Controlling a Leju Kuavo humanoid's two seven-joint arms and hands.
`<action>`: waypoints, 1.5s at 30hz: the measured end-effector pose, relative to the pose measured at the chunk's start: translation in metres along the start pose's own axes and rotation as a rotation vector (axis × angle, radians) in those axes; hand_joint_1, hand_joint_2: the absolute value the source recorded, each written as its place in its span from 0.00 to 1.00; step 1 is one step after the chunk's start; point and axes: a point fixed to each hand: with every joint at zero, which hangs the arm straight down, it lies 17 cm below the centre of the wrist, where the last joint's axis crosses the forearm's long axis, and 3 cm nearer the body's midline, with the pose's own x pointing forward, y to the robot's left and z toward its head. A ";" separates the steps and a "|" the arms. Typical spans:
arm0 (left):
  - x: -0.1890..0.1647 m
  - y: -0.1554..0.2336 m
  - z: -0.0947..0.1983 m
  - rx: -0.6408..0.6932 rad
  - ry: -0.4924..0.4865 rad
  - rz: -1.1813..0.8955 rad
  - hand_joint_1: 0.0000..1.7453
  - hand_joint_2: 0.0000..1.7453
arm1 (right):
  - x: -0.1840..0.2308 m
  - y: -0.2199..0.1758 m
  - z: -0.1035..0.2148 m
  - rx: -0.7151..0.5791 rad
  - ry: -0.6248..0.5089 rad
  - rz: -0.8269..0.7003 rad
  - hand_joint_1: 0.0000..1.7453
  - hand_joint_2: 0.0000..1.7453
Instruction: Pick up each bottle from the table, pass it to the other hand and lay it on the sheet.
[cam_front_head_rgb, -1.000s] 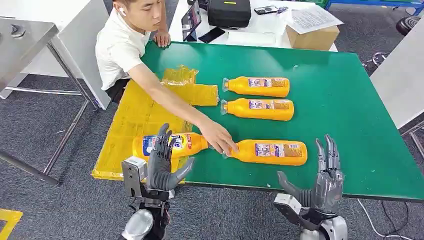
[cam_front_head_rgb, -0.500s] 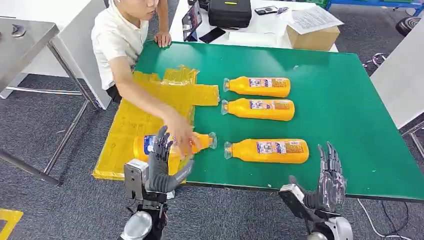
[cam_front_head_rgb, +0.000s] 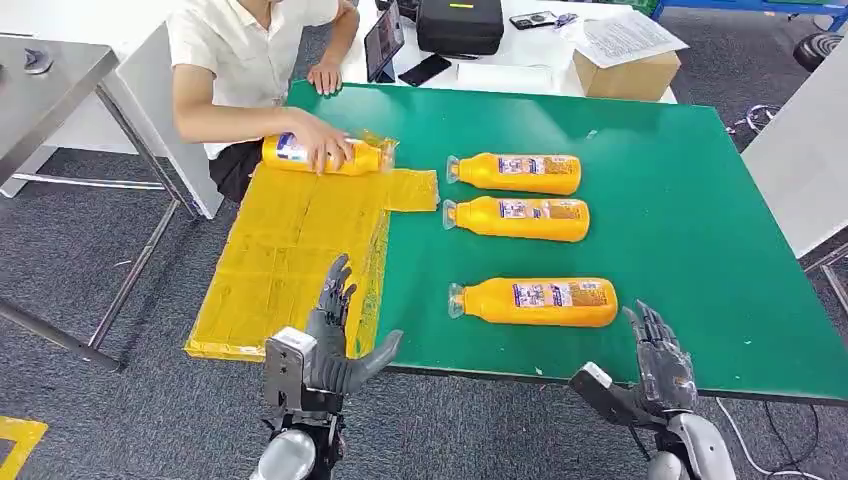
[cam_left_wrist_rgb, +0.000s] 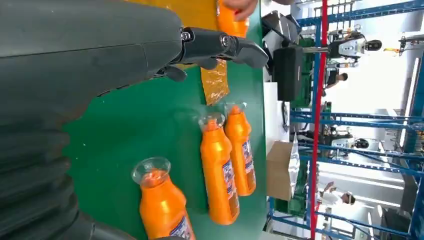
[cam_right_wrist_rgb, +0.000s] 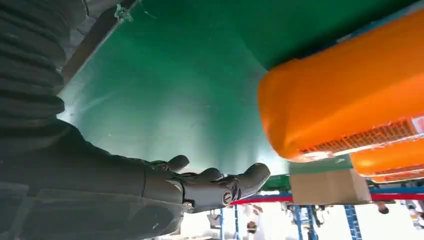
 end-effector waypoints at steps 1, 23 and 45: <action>0.000 0.000 0.000 -0.001 0.000 0.000 0.00 1.00 | -0.001 0.000 0.000 0.002 0.000 0.002 0.00 1.00; 0.006 -0.014 0.001 -0.030 -0.022 -0.029 0.00 1.00 | 0.110 -0.003 -0.028 -0.075 -0.315 0.164 0.00 1.00; 0.006 -0.031 0.003 -0.081 -0.009 0.002 0.00 1.00 | 0.097 0.024 -0.072 0.091 -0.247 0.052 0.00 1.00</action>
